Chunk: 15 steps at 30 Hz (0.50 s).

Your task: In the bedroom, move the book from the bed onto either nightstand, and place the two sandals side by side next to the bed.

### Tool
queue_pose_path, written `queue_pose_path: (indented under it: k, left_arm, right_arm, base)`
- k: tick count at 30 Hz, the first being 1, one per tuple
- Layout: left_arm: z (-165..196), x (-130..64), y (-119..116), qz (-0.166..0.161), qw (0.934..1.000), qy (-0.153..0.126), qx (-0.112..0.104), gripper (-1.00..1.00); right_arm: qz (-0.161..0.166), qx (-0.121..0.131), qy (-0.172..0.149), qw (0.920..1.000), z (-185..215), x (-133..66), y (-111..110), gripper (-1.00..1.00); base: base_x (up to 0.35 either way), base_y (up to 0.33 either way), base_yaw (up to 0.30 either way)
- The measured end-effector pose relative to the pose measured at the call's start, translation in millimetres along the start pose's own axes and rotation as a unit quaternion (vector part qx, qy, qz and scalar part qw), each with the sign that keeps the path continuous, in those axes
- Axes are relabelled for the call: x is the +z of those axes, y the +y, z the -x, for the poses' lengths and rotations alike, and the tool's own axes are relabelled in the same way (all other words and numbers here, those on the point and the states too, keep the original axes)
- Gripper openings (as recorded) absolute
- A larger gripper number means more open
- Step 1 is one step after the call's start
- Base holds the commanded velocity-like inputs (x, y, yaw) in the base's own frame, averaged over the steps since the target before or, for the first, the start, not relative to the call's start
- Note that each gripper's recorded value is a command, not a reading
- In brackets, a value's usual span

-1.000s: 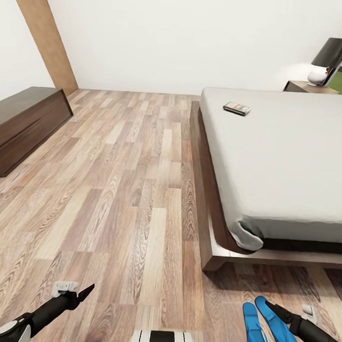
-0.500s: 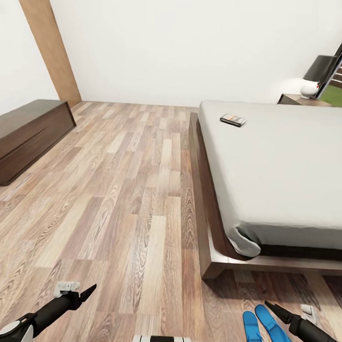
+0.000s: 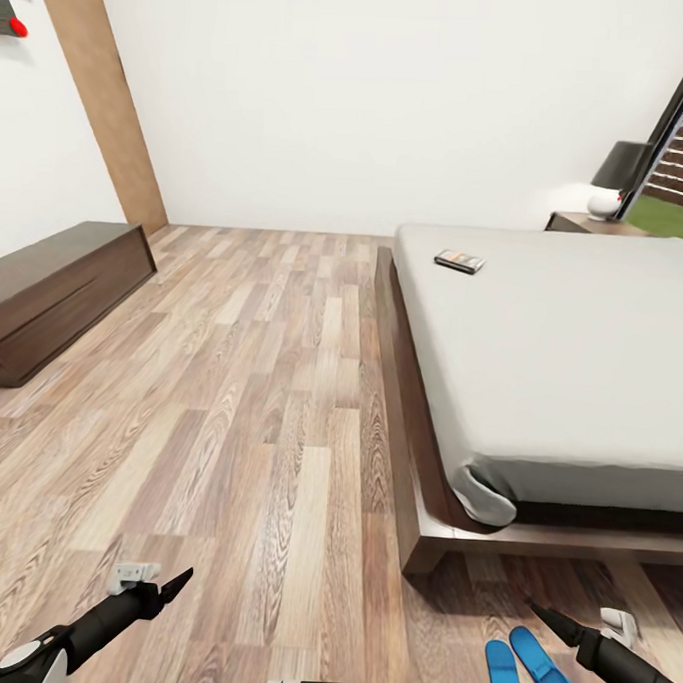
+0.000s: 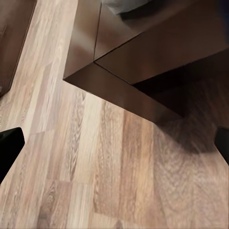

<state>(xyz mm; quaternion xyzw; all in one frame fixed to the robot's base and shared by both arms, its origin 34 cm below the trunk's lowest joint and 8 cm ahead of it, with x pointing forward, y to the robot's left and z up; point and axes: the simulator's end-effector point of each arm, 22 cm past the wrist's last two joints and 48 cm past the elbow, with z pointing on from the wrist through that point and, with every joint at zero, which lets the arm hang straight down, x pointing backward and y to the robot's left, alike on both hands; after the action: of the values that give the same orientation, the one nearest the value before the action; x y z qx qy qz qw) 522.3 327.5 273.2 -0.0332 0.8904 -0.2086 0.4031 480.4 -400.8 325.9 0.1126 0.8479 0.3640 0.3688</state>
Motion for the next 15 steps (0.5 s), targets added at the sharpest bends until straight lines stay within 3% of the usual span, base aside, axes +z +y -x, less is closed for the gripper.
queue_pose_path:
  k: [15]
  left_arm:
    - [27, -4.0, -17, -0.011, 0.9995, -0.028, 0.007, 1.0]
  right_arm:
    - [0.014, -0.016, -0.022, 0.9995, 21, -4.6, 18, 1.0]
  base:
    - [0.0, 0.0, 0.0]
